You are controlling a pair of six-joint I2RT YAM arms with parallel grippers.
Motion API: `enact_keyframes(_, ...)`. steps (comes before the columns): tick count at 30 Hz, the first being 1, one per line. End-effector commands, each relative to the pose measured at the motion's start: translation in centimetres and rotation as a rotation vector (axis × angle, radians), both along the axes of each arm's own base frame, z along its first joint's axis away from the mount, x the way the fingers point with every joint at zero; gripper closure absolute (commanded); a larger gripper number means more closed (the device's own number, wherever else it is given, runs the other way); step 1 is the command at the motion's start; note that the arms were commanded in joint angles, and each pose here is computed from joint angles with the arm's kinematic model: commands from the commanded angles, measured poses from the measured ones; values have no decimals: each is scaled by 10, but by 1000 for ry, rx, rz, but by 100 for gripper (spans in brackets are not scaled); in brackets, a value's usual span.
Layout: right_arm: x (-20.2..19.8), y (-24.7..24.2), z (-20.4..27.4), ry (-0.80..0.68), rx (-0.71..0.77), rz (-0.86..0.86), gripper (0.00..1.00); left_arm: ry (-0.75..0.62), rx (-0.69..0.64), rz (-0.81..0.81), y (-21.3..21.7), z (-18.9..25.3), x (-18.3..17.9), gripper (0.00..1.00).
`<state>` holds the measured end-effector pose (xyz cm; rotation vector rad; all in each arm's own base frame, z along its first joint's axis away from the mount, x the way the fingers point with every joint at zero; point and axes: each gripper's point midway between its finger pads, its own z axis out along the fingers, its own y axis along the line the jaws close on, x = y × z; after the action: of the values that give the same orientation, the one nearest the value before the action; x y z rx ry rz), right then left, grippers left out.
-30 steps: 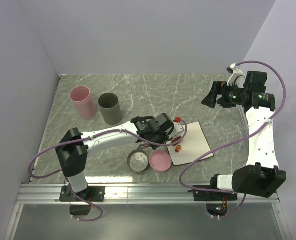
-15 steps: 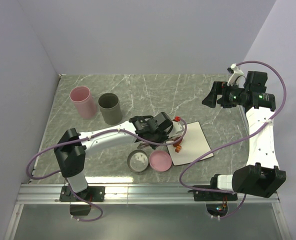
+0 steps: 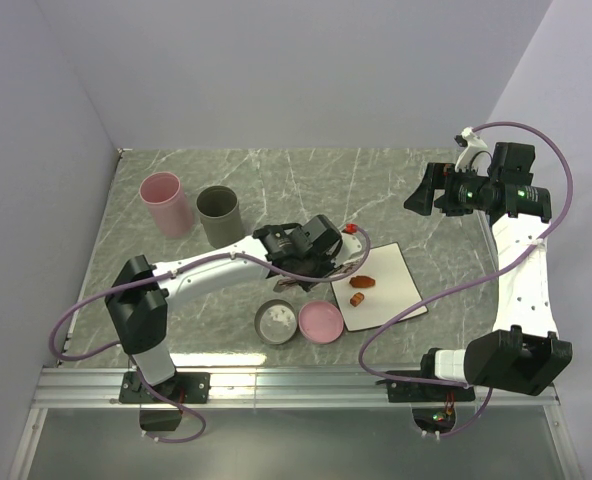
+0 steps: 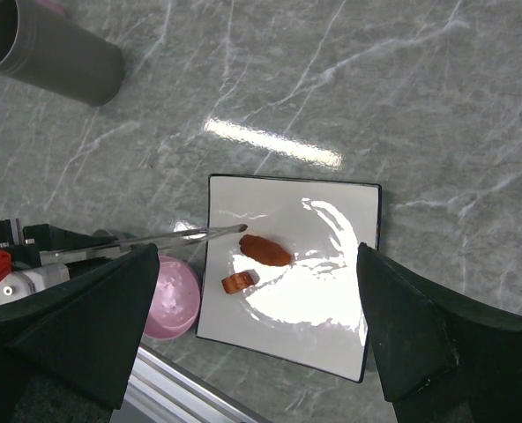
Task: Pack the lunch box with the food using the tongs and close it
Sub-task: Pick up the fake food from the plate.
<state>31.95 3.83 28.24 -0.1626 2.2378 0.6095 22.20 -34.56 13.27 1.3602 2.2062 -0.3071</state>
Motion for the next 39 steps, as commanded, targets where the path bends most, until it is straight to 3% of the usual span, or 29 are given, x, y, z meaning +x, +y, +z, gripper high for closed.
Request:
enact_keyframes(1, 0, -1, 14, -50, -1, -5, 0, -32, -112, -40, -10, 38, -2, 66)
enact_keyframes(4, 0, -1, 13, -47, 4, -4, 0, -45, -129, -80, -11, 43, -5, 55)
enact_keyframes(6, 0, -1, 13, -47, 4, -4, 0, -63, -127, -102, -10, 44, -4, 52)
enact_keyframes(13, 1, -1, 16, -52, 2, -3, 0, -169, -88, -199, -13, 39, 9, 52)
enact_keyframes(22, 3, -2, 17, -48, 0, -2, 0, -162, -32, -297, -20, 16, 11, 45)
enact_keyframes(39, 3, -3, 14, -39, 5, -3, 0, -102, 44, -353, -21, -23, 9, 47)
